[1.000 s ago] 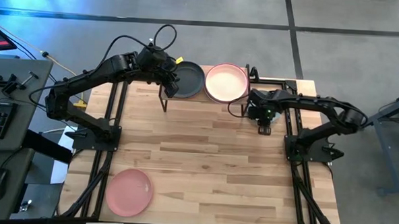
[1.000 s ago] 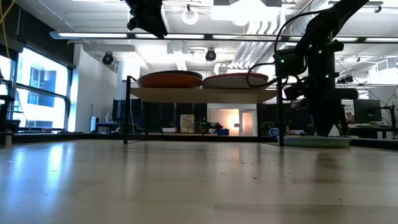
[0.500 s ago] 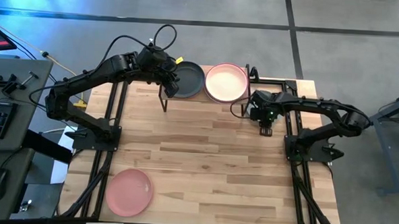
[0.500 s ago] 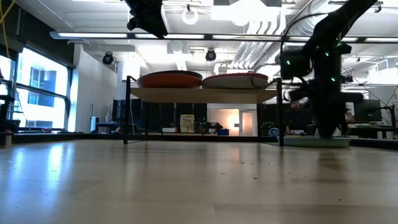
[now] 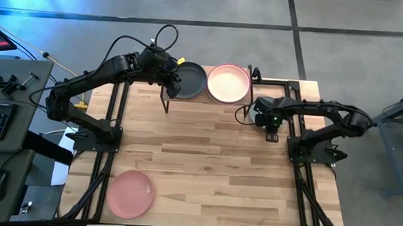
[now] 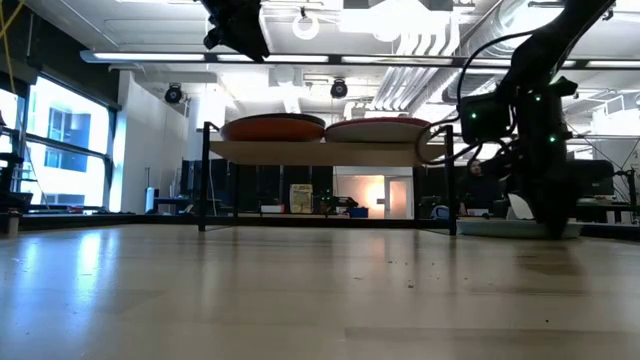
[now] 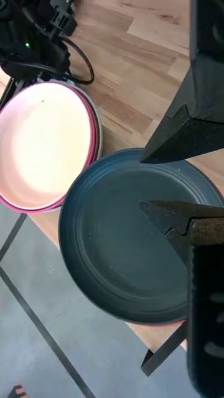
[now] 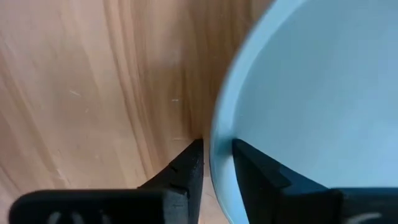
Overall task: Place and stack plates onto a shelf
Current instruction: Stack the light blue plate on top of the black plate on the shelf
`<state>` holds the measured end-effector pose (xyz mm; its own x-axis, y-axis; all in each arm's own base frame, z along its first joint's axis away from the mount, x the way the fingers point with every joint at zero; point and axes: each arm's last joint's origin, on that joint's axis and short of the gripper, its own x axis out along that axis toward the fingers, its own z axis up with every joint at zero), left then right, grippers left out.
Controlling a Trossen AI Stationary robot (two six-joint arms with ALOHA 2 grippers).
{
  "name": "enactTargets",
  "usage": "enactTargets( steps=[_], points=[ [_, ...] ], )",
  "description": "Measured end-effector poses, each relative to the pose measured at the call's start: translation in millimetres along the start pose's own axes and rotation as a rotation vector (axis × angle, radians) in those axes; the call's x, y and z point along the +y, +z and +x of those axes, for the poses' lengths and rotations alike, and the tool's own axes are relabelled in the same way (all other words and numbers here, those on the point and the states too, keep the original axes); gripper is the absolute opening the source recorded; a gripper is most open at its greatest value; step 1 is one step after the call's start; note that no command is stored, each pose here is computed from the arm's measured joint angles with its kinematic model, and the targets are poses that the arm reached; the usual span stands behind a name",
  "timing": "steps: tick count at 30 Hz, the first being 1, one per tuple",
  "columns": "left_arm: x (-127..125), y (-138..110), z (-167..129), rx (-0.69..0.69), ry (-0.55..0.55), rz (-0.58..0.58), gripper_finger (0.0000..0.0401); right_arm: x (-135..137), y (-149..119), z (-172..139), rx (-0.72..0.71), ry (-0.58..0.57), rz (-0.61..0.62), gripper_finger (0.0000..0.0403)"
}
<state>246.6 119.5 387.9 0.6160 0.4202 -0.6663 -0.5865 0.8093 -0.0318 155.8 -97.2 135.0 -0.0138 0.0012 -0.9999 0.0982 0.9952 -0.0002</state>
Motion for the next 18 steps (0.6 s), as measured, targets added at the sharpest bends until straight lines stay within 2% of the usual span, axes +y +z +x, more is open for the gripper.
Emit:
enactTargets(
  steps=[6, 18],
  points=[
    [0, 0, 0, 0.0, 0.0, -0.004, 0.0097, -1, 4, -6, 0.009, -0.009, 0.033, 0.0008],
    [0, 0, 0, 0.0, 0.0, -0.006, 0.0097, -3, 8, -26, 0.06, 0.013, 0.086, 0.0001]
  ],
)
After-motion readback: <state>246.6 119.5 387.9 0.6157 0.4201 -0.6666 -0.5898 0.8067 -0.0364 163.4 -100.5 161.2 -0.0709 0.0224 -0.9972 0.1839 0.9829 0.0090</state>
